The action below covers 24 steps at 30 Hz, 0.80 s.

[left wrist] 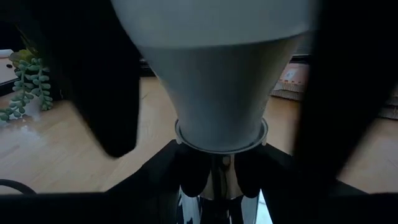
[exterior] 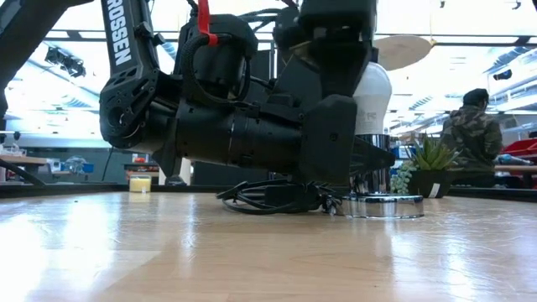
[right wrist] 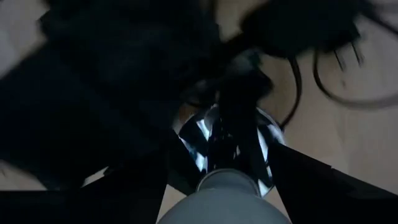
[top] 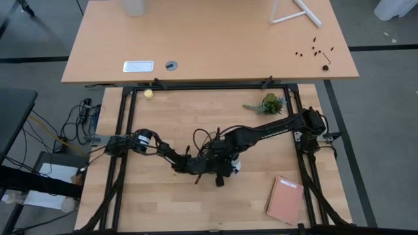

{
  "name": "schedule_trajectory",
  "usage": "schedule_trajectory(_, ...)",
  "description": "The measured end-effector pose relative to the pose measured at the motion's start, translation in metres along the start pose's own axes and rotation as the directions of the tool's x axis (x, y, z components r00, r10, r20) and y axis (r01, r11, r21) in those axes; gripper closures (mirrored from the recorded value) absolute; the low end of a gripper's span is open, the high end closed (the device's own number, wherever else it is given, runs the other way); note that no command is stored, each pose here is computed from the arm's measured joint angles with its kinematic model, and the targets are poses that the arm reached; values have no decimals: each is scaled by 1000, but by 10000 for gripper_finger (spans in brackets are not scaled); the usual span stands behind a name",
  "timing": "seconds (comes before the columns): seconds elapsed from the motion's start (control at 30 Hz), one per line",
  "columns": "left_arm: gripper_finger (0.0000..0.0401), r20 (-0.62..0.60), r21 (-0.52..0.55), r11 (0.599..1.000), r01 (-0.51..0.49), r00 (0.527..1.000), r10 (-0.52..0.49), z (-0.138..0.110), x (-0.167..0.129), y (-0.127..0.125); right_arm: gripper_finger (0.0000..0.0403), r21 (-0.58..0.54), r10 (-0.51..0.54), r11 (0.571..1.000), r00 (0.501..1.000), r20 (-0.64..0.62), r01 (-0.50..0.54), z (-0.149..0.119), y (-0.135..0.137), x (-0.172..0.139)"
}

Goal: Screw lightbulb
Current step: Insert the light bulb into the lamp

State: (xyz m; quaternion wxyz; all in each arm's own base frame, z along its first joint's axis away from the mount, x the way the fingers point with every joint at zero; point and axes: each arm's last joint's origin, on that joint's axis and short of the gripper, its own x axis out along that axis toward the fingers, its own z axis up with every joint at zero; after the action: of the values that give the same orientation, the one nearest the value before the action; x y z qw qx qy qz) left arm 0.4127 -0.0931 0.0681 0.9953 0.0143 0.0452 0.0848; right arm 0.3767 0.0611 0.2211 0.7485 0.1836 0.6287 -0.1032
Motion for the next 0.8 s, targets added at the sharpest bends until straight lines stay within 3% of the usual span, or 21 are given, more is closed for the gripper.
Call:
schedule_trajectory(0.13,217,4,-3,1000,0,1000,0,0,0,0,141,229,-11,973,1000,-9,13,2,-5,0)
schedule_trajectory(0.27,217,4,-3,1000,-1,1000,1,-1,-1,0,148,313,-20,949,1000,-7,21,2,-6,0)
schedule_trajectory(0.47,217,5,-3,1000,-1,1000,1,-1,-1,0,131,321,-25,947,1000,-12,28,1,-6,0)
schedule_trajectory(0.8,217,3,-2,1000,-1,1000,1,-1,-1,0,101,128,-33,991,999,-5,33,2,-6,-1)
